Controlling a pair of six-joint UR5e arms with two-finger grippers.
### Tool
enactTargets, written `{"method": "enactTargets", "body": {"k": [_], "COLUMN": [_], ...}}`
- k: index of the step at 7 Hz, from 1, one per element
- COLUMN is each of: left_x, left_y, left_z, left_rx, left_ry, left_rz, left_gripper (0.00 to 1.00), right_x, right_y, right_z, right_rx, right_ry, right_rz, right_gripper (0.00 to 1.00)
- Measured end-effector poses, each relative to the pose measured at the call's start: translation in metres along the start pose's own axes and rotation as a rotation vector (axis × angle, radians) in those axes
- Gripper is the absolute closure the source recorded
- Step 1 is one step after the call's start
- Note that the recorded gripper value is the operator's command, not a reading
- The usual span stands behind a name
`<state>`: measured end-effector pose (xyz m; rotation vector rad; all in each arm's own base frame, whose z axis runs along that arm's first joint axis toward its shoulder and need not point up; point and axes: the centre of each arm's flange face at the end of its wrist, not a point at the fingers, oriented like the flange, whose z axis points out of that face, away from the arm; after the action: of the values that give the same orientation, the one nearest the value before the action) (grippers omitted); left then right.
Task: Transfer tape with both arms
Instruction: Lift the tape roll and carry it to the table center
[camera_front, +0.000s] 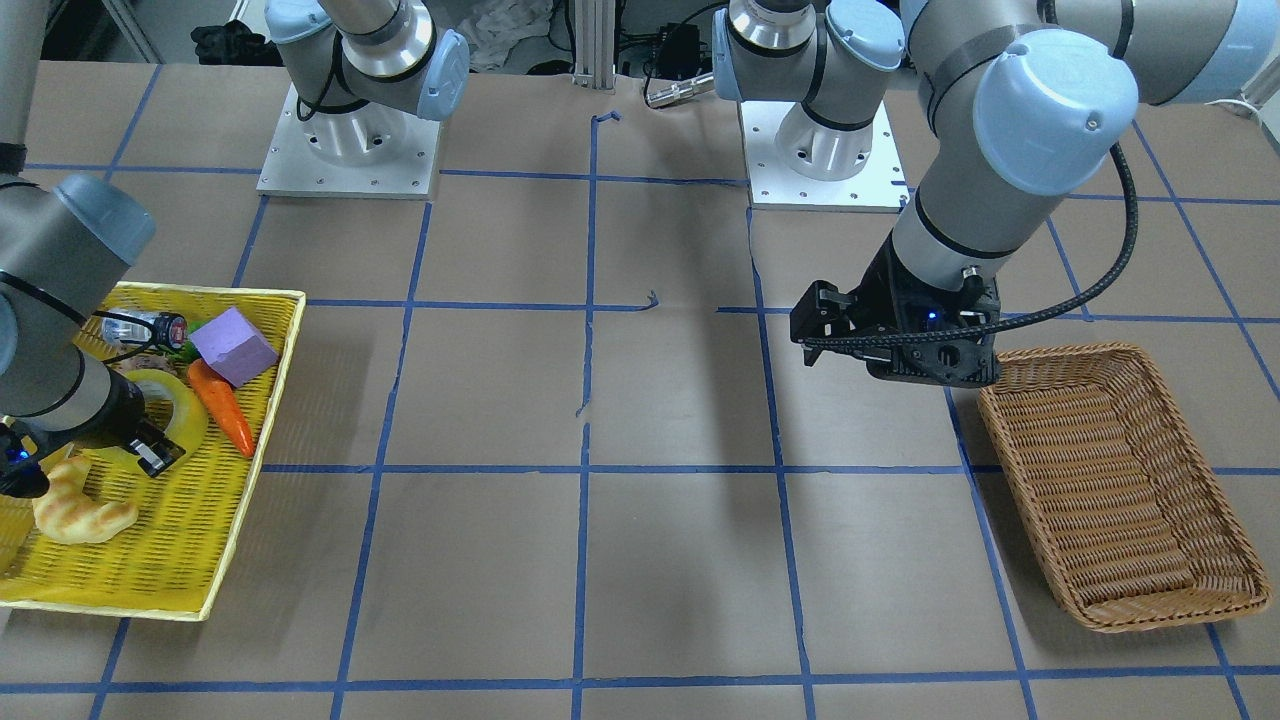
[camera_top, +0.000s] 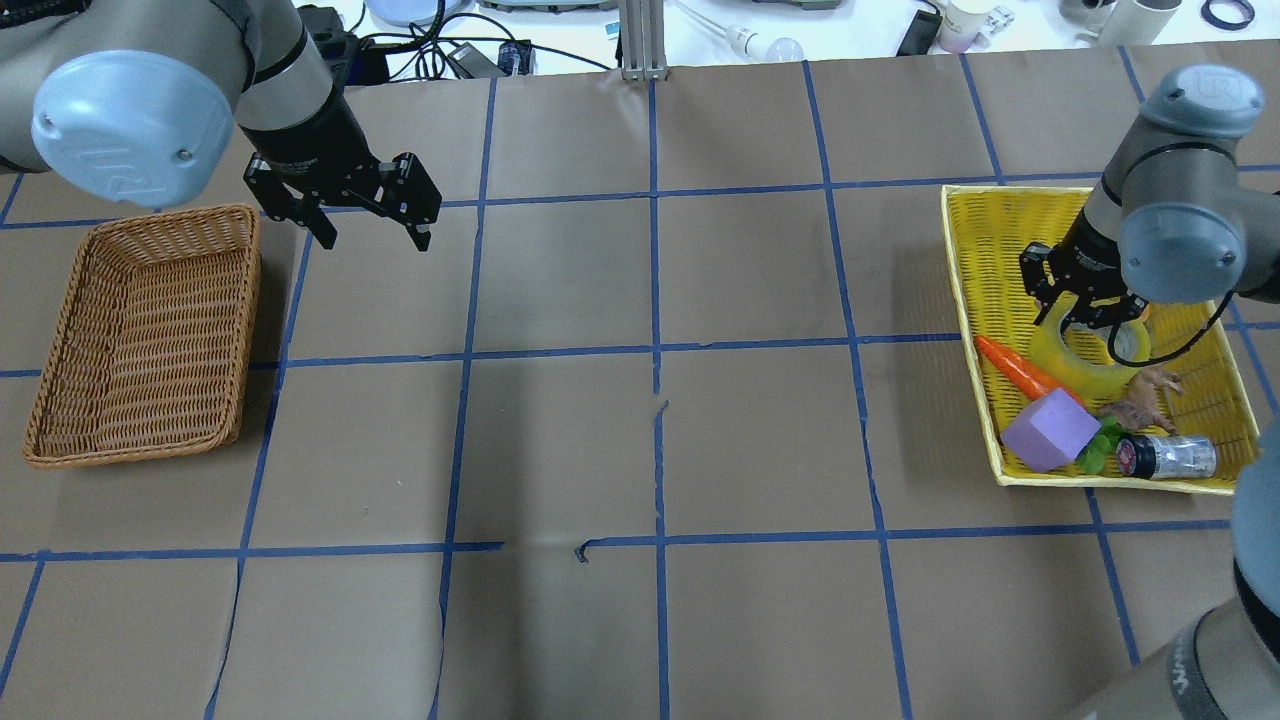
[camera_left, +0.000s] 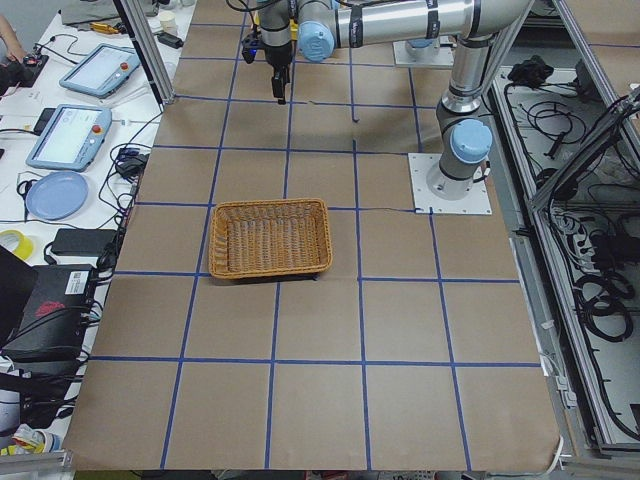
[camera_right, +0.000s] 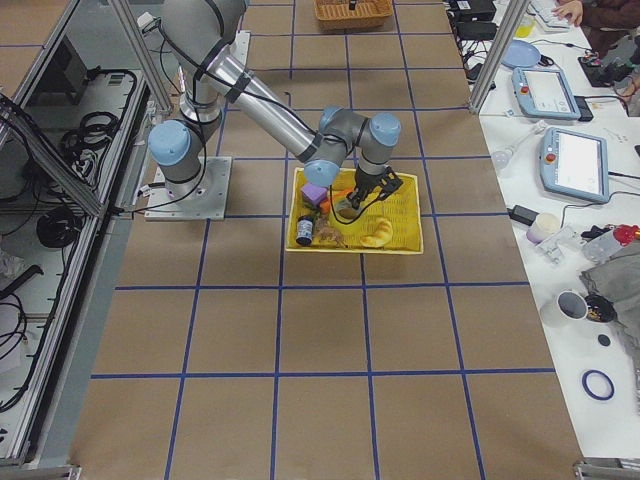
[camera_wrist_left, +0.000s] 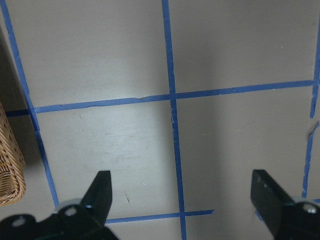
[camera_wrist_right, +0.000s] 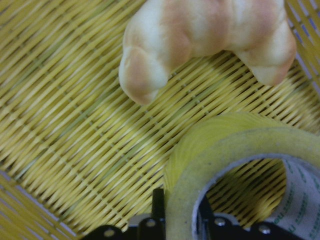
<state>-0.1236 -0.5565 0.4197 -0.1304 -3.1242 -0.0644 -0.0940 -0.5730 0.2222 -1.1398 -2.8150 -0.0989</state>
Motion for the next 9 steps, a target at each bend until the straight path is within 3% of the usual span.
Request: {"method": "enactTargets", "body": {"k": [2,4,7,9], "left_x": [0.000,0.000,0.000,0.000], "left_y": [0.001,0.001,0.001,0.000], "left_z": [-0.001,-0.002,-0.002,-0.001], "left_rx": [0.003,0.004,0.004,0.001], "left_ry": [-0.001,-0.002,-0.001,-0.002], "left_rz": [0.002,0.001,-0.005,-0.002], "left_gripper": [0.00,0.00,0.00,0.00], "right_x": [-0.007,-0.047,-0.162,-0.226], "right_y": [-0.016,0.008,0.127,0.224], "right_z": [-0.053,-0.109,-0.130,-0.118], "right_rx": [0.063,0.093,0.077,0.026], "right_ry": [-0.019,-0.053,-0.132,-0.158], "right_rz": [-0.006,-0.049,-0.042,-0.034], "right_gripper": [1.00,1.00,1.00,1.00]}}
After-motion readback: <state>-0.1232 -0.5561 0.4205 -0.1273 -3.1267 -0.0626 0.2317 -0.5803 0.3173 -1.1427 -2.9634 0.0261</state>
